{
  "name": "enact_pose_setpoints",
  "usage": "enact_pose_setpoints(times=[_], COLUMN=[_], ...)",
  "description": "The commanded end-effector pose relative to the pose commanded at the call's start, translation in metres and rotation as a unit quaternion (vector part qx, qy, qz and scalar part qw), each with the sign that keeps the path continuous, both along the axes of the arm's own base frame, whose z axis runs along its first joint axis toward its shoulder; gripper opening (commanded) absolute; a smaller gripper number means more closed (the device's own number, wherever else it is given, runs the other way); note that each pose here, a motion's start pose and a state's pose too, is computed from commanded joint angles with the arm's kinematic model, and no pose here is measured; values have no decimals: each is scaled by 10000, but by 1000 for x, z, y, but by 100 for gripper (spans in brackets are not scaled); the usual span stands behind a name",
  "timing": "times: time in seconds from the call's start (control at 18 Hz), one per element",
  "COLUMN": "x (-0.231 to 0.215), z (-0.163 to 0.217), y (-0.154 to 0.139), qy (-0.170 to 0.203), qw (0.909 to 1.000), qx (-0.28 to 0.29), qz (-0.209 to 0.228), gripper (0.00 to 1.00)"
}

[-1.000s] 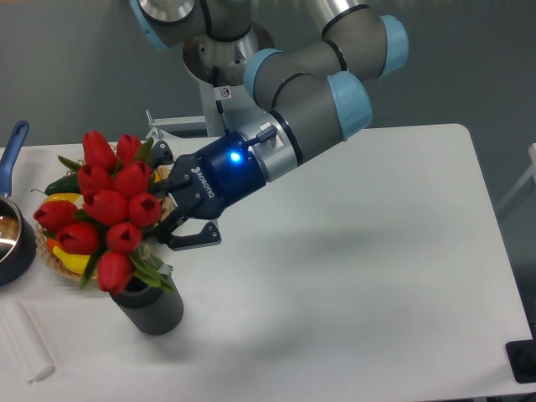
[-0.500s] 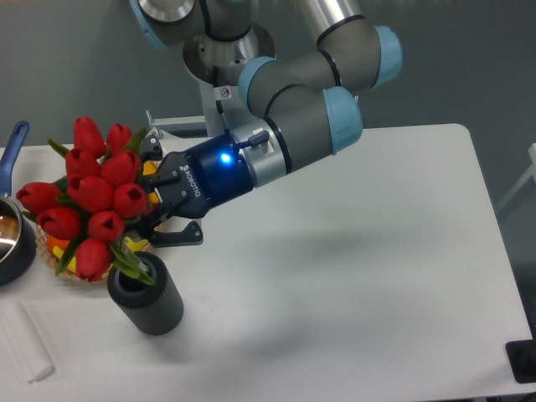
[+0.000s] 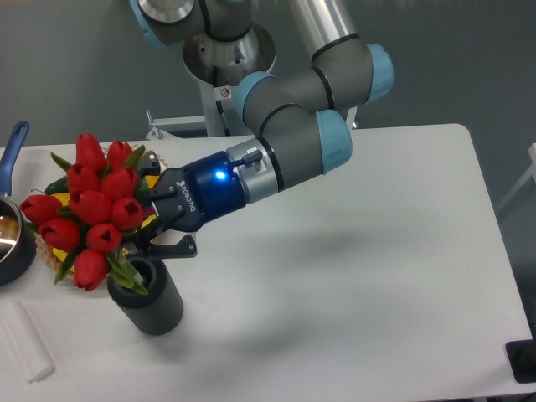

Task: Insert the flowers into the vase
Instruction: 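Lower the tulip stems down into the black vase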

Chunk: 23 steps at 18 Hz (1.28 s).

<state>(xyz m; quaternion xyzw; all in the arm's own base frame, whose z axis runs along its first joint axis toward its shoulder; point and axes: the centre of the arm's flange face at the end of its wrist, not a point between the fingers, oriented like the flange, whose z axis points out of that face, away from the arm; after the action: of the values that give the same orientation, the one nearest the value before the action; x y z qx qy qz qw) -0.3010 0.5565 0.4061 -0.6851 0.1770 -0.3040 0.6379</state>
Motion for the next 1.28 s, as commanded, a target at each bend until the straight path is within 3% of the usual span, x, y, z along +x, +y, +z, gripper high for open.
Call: enact_pose_setpoints(times=[0.67, 1.06, 1.28], x=[3, 10, 12], z=[-41, -72, -84], y=[5, -1, -3], qy=[-35, 170, 282], qw=[9996, 9998, 9991], qx=[-266, -116, -331], qz=[-9, -33, -11], gripper=[45, 46, 46])
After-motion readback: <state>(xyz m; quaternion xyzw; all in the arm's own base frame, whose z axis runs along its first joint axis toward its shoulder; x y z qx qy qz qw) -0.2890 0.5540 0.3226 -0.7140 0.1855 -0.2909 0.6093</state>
